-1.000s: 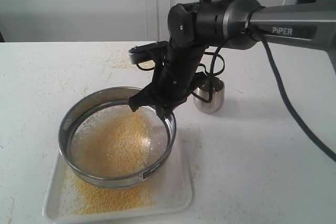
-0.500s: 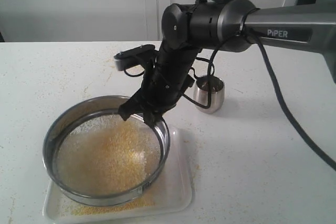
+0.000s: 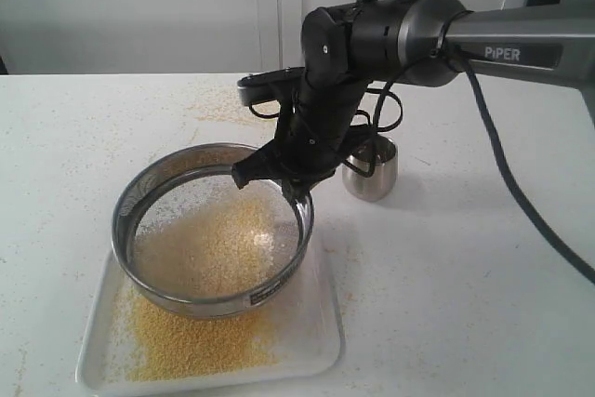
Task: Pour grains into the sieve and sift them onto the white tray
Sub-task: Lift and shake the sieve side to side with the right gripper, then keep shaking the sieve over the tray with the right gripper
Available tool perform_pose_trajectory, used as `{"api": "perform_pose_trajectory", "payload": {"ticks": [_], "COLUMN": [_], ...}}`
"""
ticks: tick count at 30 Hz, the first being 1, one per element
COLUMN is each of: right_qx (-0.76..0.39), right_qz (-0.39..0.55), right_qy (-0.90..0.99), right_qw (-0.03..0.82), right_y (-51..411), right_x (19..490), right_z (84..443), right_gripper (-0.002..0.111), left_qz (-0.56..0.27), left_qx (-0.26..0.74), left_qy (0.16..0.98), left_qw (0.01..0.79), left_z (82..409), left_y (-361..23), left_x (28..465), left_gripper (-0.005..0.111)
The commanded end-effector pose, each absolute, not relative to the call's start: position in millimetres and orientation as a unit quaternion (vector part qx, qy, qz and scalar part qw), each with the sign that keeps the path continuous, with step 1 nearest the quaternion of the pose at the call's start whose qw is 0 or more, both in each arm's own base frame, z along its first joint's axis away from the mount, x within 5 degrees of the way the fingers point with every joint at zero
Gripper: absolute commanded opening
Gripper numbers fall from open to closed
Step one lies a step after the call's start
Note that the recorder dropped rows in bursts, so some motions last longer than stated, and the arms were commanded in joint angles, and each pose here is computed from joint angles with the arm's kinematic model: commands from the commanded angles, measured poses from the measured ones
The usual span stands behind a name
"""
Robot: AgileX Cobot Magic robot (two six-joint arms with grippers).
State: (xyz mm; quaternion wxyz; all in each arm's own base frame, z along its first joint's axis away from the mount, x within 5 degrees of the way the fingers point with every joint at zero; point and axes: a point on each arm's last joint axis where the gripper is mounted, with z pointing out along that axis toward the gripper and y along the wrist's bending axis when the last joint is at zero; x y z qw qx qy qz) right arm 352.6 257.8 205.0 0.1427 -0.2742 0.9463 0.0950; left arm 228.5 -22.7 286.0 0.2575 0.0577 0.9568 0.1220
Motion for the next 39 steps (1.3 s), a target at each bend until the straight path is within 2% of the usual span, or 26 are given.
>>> {"api": "perform_pose_trajectory", "payload": {"ticks": [1,3,7,8,10,11,13,16,18,20,21,22,25,26,29,30,32,33,34,35,36,38,39], "right_qx": [-0.264,-0.182,-0.341,-0.315,-0.173,-0.146,-0.214,-0.314,-0.315,-0.256,-0.22,-0.233,-0.395,-0.393,-0.2,-0.189,-0.352,-0.377,-0.315,-0.182,-0.166,-0.343,-0.396], "right_qz": [0.118,0.143,0.157,0.144,0.137,0.146,0.164,0.17,0.141,0.121,0.129,0.137,0.129,0.108,0.101,0.114,0.151,0.124,0.11,0.107,0.113,0.121,0.091], "right_qy": [0.942,0.958,0.918,0.927,0.957,0.958,0.941,0.921,0.925,0.943,0.951,0.948,0.899,0.902,0.957,0.957,0.908,0.9,0.922,0.956,0.959,0.916,0.9], "right_qw": [0.171,0.168,0.131,0.145,0.189,0.199,0.205,0.158,0.158,0.174,0.175,0.17,0.136,0.144,0.185,0.188,0.168,0.181,0.197,0.204,0.2,0.168,0.154], "right_y": [260,258,264,260,250,249,258,265,259,252,253,256,265,262,255,257,278,276,270,261,261,271,265], "right_x": [355,359,347,352,369,372,369,361,367,374,375,372,357,360,375,376,359,361,369,378,378,364,362], "right_z": [216,216,212,213,217,218,220,218,219,221,222,222,217,216,218,218,216,216,216,216,214,212,211], "right_gripper": [0.0,0.0,0.0,0.0,0.0,0.0,0.0,0.0,0.0,0.0,0.0,0.0,0.0,0.0,0.0,0.0,0.0,0.0,0.0,0.0,0.0,0.0,0.0], "left_qz": [0.124,0.124,0.124,0.124,0.124,0.124,0.124,0.124,0.124,0.124,0.124,0.124,0.124,0.124,0.124,0.124,0.124,0.124,0.124,0.124,0.124,0.124,0.124], "left_qx": [0.055,0.055,0.055,0.055,0.055,0.055,0.055,0.055,0.055,0.055,0.055,0.055,0.055,0.055,0.055,0.055,0.055,0.055,0.055,0.055,0.055,0.055,0.055], "left_qy": [0.958,0.958,0.958,0.958,0.958,0.958,0.958,0.958,0.958,0.958,0.958,0.958,0.958,0.958,0.958,0.958,0.958,0.958,0.958,0.958,0.958,0.958,0.958], "left_qw": [0.254,0.254,0.254,0.254,0.254,0.254,0.254,0.254,0.254,0.254,0.254,0.254,0.254,0.254,0.254,0.254,0.254,0.254,0.254,0.254,0.254,0.254,0.254], "left_z": [286,286,286,286,286,286,286,286,286,286,286,286,286,286,286,286,286,286,286,286,286,286,286], "left_y": [-21,-21,-21,-21,-21,-21,-21,-21,-21,-21,-21,-21,-21,-21,-21,-21,-21,-21,-21,-21,-21,-21,-21], "left_x": [225,225,225,225,225,225,225,225,225,225,225,225,225,225,225,225,225,225,225,225,225,225,225], "left_gripper": [0.0,0.0,0.0,0.0,0.0,0.0,0.0,0.0,0.0,0.0,0.0,0.0,0.0,0.0,0.0,0.0,0.0,0.0,0.0,0.0,0.0,0.0,0.0]}}
